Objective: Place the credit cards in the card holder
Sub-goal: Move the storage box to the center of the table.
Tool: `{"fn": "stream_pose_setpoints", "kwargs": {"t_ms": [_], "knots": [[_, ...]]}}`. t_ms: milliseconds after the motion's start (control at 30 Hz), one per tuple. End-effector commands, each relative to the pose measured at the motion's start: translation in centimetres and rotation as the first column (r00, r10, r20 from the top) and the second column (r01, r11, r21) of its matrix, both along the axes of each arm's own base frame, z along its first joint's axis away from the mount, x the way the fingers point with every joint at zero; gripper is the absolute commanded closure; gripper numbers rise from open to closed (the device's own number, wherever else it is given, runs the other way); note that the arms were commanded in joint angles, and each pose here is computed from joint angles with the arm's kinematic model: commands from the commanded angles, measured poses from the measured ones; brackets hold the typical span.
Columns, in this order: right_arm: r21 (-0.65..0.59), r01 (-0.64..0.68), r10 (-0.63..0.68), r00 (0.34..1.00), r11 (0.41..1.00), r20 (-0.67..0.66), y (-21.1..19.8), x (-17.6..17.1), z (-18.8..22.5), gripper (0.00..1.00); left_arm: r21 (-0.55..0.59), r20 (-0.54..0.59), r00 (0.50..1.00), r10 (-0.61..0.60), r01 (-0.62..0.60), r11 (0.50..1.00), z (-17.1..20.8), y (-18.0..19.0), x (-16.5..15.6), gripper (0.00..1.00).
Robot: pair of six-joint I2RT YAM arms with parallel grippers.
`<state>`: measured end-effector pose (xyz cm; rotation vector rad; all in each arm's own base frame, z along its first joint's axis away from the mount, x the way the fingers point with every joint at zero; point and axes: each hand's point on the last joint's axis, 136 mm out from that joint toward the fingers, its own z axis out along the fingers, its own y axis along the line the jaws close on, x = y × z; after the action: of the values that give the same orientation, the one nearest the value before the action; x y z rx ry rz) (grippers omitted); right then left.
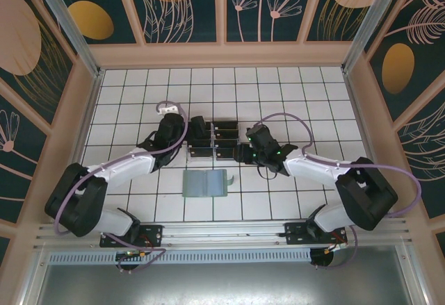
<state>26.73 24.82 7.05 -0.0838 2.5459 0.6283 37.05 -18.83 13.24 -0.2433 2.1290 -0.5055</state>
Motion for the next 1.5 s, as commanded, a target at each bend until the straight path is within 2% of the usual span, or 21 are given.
{"fn": "stream_pose_setpoints", "kwargs": {"t_ms": [0, 300, 633, 800, 833, 1133, 1300, 1467], "knots": [[0.002, 0.037, -0.037, 0.999, 0.999, 0.019, -0.2, 0.8, -0.5, 0.52, -0.051, 0.061, 0.997, -0.047, 0.050, 0.997, 1.7, -1.8, 1.5, 0.01], [-0.038, 0.093, -0.092, 0.995, 0.995, 0.030, -1.2, 1.8, -1.5, 0.52, -0.093, 0.049, 0.994, -0.095, 0.099, 0.991, 0.4, -3.9, 3.0, 0.02], [-0.065, 0.191, -0.189, 0.982, 0.979, 0.028, -4.5, 2.6, -2.1, 0.52, -0.171, 0.052, 0.982, -0.183, 0.189, 0.967, 0.2, -7.6, 4.7, 0.01], [-0.067, 0.252, -0.251, 0.968, 0.965, 0.023, -6.7, 2.6, -2.1, 0.52, -0.170, 0.029, 0.973, -0.230, 0.232, 0.958, -1.1, -9.9, 5.3, 0.01], [-0.066, 0.261, -0.261, 0.965, 0.963, 0.020, -7.0, 2.5, -2.1, 0.52, -0.178, 0.048, 0.971, -0.236, 0.241, 0.954, -0.2, -10.7, 6.0, 0.01], [-0.030, 0.303, -0.303, 0.953, 0.952, 0.014, -8.5, 1.4, -1.5, 0.52, -0.187, 0.058, 0.947, -0.315, 0.321, 0.928, -0.1, -16.2, 7.7, 0.01], [0.017, 0.276, -0.276, 0.961, 0.961, 0.030, -8.1, 0.8, 0.5, 0.52, -0.170, 0.072, 0.948, -0.311, 0.319, 0.932, 0.8, -16.5, 8.4, 0.01], [0.088, 0.248, -0.254, 0.965, 0.965, 0.069, -7.7, -0.3, 3.7, 0.52, -0.127, 0.090, 0.953, -0.288, 0.298, 0.946, 2.6, -15.2, 8.1, 0.01]]}}
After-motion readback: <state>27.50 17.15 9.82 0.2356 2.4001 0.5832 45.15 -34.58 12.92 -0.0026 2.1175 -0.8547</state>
